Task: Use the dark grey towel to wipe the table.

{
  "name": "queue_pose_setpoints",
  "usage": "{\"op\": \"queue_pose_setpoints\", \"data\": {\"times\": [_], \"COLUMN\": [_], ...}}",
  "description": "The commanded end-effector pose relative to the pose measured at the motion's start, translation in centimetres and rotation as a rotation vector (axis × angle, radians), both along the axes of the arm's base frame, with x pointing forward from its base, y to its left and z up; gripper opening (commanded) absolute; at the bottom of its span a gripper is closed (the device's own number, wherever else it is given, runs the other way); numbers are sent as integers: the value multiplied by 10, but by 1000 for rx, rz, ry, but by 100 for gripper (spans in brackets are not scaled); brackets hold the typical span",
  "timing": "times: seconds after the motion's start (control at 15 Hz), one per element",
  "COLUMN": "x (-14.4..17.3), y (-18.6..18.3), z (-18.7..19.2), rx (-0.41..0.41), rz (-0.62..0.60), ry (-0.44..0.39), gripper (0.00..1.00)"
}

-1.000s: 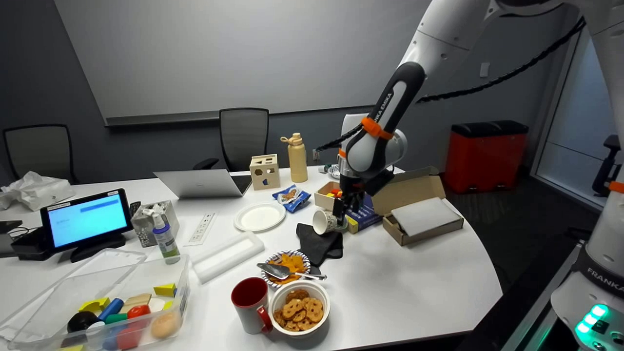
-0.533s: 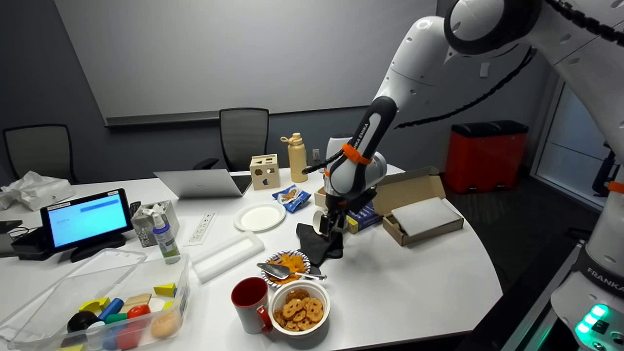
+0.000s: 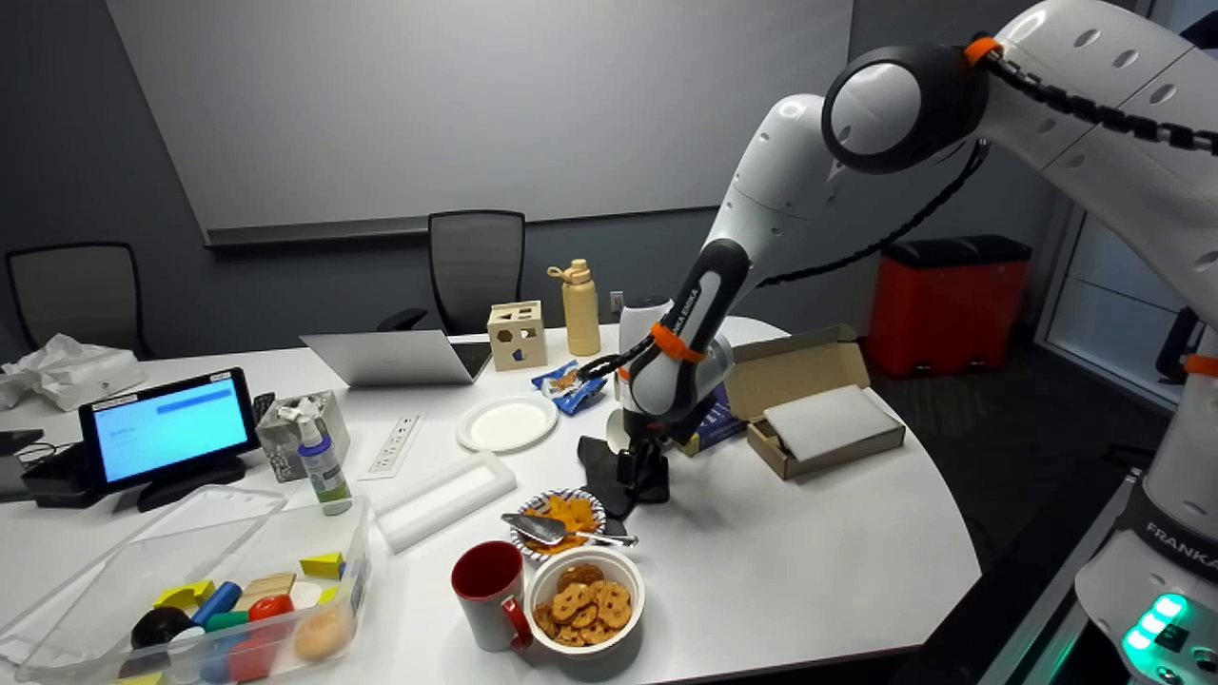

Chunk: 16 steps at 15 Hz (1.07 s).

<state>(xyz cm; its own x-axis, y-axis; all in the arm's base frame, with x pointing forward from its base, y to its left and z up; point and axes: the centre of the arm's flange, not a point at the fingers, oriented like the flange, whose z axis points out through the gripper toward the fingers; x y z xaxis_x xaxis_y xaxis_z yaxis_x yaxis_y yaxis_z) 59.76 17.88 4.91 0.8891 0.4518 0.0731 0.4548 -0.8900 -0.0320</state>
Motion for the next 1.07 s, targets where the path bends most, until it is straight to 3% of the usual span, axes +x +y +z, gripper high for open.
{"op": "queue_pose_setpoints", "data": {"times": [0.0, 0.6, 0.73, 0.8, 1.0], "x": [19, 14, 10, 5, -17], "y": [7, 10, 8, 5, -3], "z": [-18, 3, 9, 17, 32], "rx": [-25, -62, -84, -105, -143], "rz": [48, 59, 45, 34, 18], "ry": [12, 47, 60, 77, 165], "gripper": [75, 4, 0, 3, 3]}}
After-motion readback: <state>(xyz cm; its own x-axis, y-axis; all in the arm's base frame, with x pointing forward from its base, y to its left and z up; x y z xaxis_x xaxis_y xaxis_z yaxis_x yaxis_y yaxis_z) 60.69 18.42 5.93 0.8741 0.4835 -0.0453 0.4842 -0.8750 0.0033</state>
